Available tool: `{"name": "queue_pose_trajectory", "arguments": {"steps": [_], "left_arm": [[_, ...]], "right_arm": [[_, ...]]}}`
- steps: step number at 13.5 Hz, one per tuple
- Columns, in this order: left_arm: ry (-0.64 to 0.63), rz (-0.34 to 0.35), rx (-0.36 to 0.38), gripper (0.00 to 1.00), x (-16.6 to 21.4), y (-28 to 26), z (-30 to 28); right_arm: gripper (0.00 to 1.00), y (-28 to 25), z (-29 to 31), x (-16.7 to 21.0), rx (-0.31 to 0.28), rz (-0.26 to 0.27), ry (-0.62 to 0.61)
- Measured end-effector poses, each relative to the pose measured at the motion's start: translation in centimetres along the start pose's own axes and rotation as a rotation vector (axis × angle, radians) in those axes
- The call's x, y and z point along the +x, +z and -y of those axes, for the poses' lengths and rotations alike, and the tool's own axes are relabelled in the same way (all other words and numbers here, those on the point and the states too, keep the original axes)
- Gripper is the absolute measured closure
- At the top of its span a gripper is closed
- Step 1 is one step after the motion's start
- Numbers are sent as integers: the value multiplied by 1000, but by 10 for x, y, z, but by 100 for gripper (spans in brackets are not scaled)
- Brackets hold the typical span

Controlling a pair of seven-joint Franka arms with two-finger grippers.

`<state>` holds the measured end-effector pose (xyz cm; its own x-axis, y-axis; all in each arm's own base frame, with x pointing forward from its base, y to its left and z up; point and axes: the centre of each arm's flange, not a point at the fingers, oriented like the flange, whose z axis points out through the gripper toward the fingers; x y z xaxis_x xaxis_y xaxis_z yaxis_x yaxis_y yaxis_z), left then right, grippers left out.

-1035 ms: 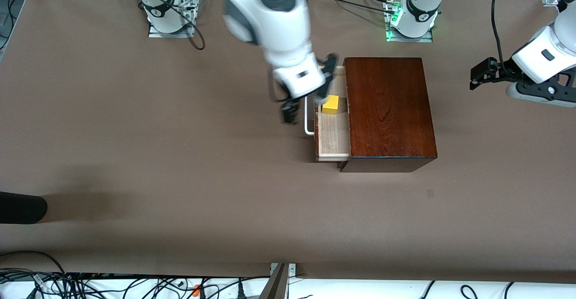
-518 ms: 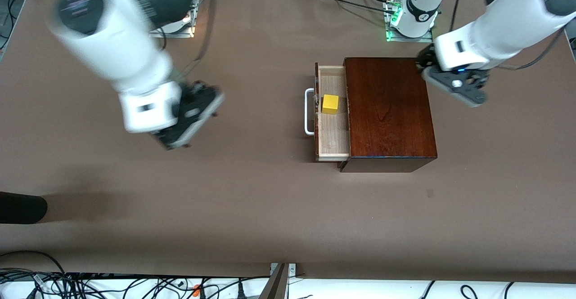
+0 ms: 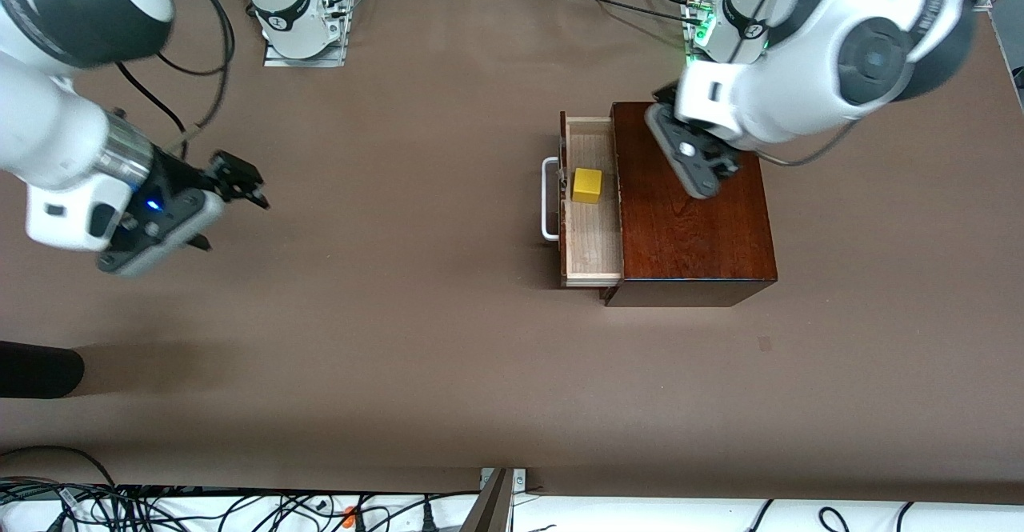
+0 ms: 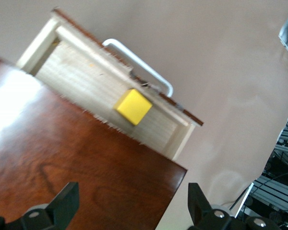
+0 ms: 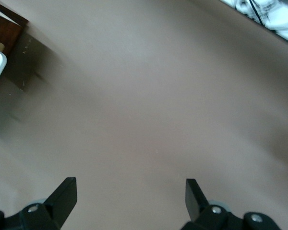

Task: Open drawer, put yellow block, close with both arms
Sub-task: 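Raise the right gripper away while the left gripper moves above the drawer, then push the drawer front into the box with the left gripper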

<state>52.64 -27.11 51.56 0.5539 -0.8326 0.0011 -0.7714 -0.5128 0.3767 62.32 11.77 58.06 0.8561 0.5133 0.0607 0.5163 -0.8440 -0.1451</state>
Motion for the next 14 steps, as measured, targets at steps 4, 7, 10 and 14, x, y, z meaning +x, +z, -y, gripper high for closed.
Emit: {"name": "queue_pose_trajectory", "arguments": {"steps": [4,7,10,14], "left_arm": [[45,3,-134,0,35,42,-18],[123,7,-175,0,88,82,-40],[201,7,-197,0,138,114,-58],[382,-40,-104,0,172,154,-75]], "right_arm": [[0,-9,-22,-87,15,15,243],[0,-10,-15,-101,18,38,386],[0,-8,-18,-104,-22,64,440],[0,-9,-25,-108,-76,86,509]]}}
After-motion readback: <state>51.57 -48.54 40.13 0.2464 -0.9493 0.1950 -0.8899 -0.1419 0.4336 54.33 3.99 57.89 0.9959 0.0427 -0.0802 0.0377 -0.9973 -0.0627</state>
